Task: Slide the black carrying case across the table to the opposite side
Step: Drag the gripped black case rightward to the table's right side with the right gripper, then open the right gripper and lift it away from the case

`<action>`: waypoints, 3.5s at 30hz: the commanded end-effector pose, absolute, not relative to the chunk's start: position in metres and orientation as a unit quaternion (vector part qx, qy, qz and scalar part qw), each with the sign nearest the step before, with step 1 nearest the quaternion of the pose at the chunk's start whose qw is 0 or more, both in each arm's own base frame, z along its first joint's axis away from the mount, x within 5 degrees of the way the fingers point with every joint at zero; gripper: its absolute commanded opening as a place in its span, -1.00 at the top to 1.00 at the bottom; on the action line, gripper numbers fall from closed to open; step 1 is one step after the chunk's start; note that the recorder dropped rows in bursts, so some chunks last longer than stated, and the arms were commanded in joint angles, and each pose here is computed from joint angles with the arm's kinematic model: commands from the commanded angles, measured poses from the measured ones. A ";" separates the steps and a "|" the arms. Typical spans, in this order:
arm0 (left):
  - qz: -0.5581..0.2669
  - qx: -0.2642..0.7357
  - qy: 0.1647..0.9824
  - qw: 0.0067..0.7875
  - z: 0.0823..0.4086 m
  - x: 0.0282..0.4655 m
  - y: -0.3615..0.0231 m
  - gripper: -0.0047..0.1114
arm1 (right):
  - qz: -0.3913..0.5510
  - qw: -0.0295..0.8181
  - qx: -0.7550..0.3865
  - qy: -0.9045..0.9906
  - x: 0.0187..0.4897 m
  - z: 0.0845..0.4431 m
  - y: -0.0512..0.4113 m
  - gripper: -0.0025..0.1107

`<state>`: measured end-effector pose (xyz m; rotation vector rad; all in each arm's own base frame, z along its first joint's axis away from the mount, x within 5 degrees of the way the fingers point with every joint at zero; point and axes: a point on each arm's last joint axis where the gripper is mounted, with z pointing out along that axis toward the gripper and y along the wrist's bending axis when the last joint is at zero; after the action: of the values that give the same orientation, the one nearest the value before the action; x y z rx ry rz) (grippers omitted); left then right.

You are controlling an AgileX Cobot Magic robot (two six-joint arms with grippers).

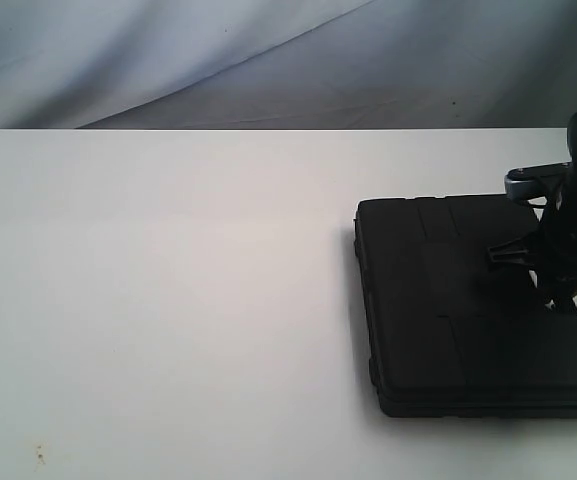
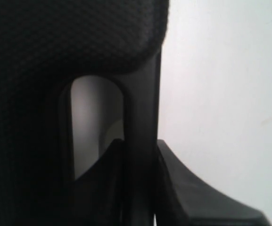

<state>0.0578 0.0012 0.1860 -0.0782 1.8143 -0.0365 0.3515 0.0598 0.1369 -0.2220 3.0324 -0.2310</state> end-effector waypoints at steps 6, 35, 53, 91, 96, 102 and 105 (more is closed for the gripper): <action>-0.015 -0.035 0.786 0.617 0.185 0.058 0.001 0.92 | -0.073 0.060 -0.069 0.993 0.352 0.146 0.059 0.96; -0.015 -0.035 0.786 0.617 0.185 0.058 0.001 0.92 | -0.021 0.064 -0.067 0.995 0.352 0.145 0.070 0.96; -0.015 -0.035 0.786 0.617 0.185 0.058 0.001 0.92 | -0.015 0.072 -0.064 0.995 0.353 0.145 0.071 0.96; -0.015 -0.035 0.786 0.617 0.185 0.058 0.001 0.92 | 0.011 0.515 -0.147 0.844 0.299 0.322 0.063 0.96; -0.015 -0.035 0.786 0.617 0.185 0.058 0.001 0.92 | 0.018 0.622 -0.142 0.770 0.246 0.335 0.053 0.96; -0.015 -0.035 0.786 0.617 0.185 0.058 0.001 0.92 | 0.021 0.713 -0.135 0.688 0.182 0.340 0.040 0.96; -0.015 -0.035 0.786 0.617 0.185 0.058 0.001 0.92 | 0.017 0.744 -0.134 0.654 0.154 0.349 0.034 0.96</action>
<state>0.0578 0.0012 0.1860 -0.0782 1.8143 -0.0365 0.1743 0.0383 0.3420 -0.2979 1.5266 0.0464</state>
